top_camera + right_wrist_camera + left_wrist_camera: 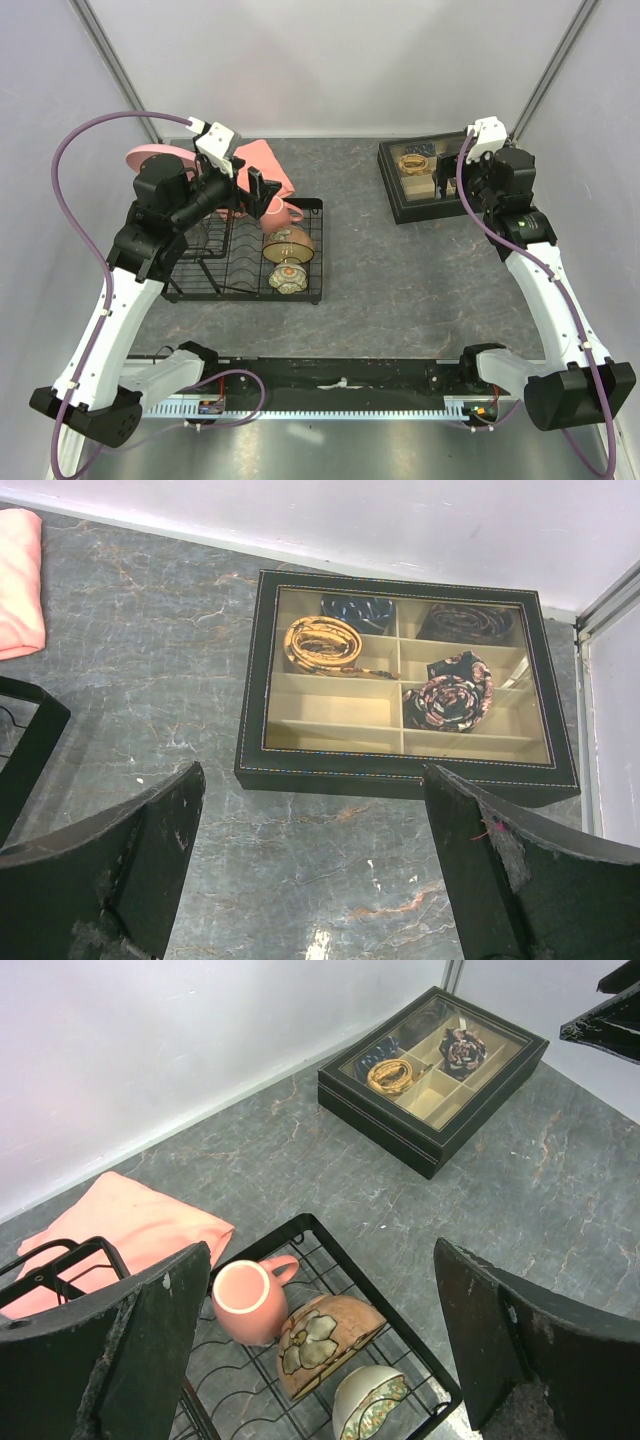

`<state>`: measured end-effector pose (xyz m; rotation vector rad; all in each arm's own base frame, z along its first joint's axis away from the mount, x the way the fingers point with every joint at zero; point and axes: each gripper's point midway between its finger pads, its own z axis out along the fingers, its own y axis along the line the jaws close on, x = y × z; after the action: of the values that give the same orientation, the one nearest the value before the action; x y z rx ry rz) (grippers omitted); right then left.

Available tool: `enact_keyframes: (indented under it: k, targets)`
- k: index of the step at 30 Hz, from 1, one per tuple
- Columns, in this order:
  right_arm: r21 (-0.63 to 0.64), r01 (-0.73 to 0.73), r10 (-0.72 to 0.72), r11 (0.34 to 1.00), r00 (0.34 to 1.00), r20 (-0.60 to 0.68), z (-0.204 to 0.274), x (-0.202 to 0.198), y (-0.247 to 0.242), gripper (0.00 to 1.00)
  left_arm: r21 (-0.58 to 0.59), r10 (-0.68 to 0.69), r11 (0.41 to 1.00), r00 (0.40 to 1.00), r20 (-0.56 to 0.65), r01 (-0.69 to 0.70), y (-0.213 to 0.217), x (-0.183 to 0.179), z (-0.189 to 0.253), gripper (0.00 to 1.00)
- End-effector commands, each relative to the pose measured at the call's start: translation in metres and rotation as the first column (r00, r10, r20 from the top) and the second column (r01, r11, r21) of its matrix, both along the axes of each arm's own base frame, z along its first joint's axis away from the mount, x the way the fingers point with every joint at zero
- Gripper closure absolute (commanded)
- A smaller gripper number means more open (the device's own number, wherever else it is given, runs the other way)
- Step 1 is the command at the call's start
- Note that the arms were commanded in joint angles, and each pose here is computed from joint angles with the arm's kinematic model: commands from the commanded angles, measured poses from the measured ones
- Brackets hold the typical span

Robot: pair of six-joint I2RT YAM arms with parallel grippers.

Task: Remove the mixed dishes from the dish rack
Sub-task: Pick up the plate from the dish rack.

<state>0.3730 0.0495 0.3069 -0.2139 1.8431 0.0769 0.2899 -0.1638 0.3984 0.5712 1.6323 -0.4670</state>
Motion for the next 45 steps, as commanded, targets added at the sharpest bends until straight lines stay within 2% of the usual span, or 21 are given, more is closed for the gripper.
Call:
enact_keyframes:
  k: [1, 9, 12, 16, 22, 25, 28, 29, 31, 32, 35, 40, 43, 45]
  targets:
    - [0.004, -0.01, 0.01, 1.0, 0.999, 0.048, 0.013, 0.0, 0.001, 0.02, 0.001, -0.015, 1.0, 0.999, 0.049, 0.015, -0.002, 0.001, 0.009, 0.01]
    - [0.006, -0.019, 0.019, 1.0, 0.999, 0.046, 0.013, 0.001, 0.003, 0.02, 0.002, 0.016, 1.0, 0.999, 0.043, -0.016, 0.002, 0.003, 0.012, 0.0]
    - [0.011, -0.034, 0.033, 0.999, 0.999, 0.043, 0.012, 0.001, 0.006, 0.02, 0.036, 0.027, 0.999, 0.999, 0.028, -0.028, 0.006, 0.004, 0.014, 0.01]
    - [0.012, -0.045, 0.045, 0.999, 0.999, 0.023, 0.005, 0.003, 0.008, 0.02, 0.08, 0.034, 0.996, 0.997, 0.069, -0.04, 0.014, -0.003, 0.032, 0.0]
    - [0.01, -0.062, 0.062, 0.998, 0.998, -0.021, -0.007, 0.008, 0.011, 0.02, 0.249, 0.067, 0.962, 0.98, 0.186, -0.114, 0.043, -0.013, 0.064, 0.03]
    - [0.01, -0.07, 0.07, 0.998, 0.996, -0.051, -0.015, 0.01, 0.013, 0.02, 0.364, 0.047, 0.92, 0.963, 0.267, -0.146, 0.058, -0.021, 0.075, 0.03]
    - [0.01, -0.085, 0.086, 0.996, 0.994, -0.065, -0.018, 0.012, 0.016, 0.02, 0.497, -0.002, 0.85, 0.941, 0.337, -0.176, 0.072, -0.029, 0.077, 0.02]
    - [0.008, -0.088, 0.088, 0.996, 0.994, -0.069, -0.019, 0.012, 0.016, 0.02, 0.556, -0.026, 0.806, 0.926, 0.377, -0.204, 0.08, -0.032, 0.08, 0.02]
    - [0.01, -0.098, 0.099, 0.995, 0.992, -0.075, -0.02, 0.013, 0.018, 0.02, 0.62, -0.049, 0.753, 0.92, 0.389, -0.221, 0.088, -0.034, 0.077, 0.02]
    - [0.011, -0.103, 0.103, 0.995, 0.992, -0.075, -0.02, 0.012, 0.019, 0.02, 0.676, -0.089, 0.703, 0.916, 0.391, -0.221, 0.091, -0.035, 0.074, 0.02]
    - [0.015, -0.114, 0.115, 0.993, 0.99, -0.081, -0.022, 0.012, 0.02, 0.02, 0.767, -0.145, 0.6, 0.913, 0.381, -0.225, 0.1, -0.036, 0.066, 0.02]
    - [0.019, -0.124, 0.125, 0.992, 0.989, -0.079, -0.021, 0.011, 0.022, 0.02, 0.871, -0.243, 0.429, 0.898, 0.367, -0.24, 0.108, -0.032, 0.062, 0.02]
    - [0.019, -0.132, 0.133, 0.991, 0.988, -0.079, -0.02, 0.009, 0.024, 0.02, 0.913, -0.295, 0.35, 0.9, 0.32, -0.21, 0.109, -0.027, 0.053, 0.02]
    - [0.023, -0.141, 0.142, 0.99, 0.987, -0.077, -0.02, 0.009, 0.025, 0.02, 0.926, -0.294, 0.322, 0.909, 0.297, -0.198, 0.112, -0.022, 0.048, 0.02]
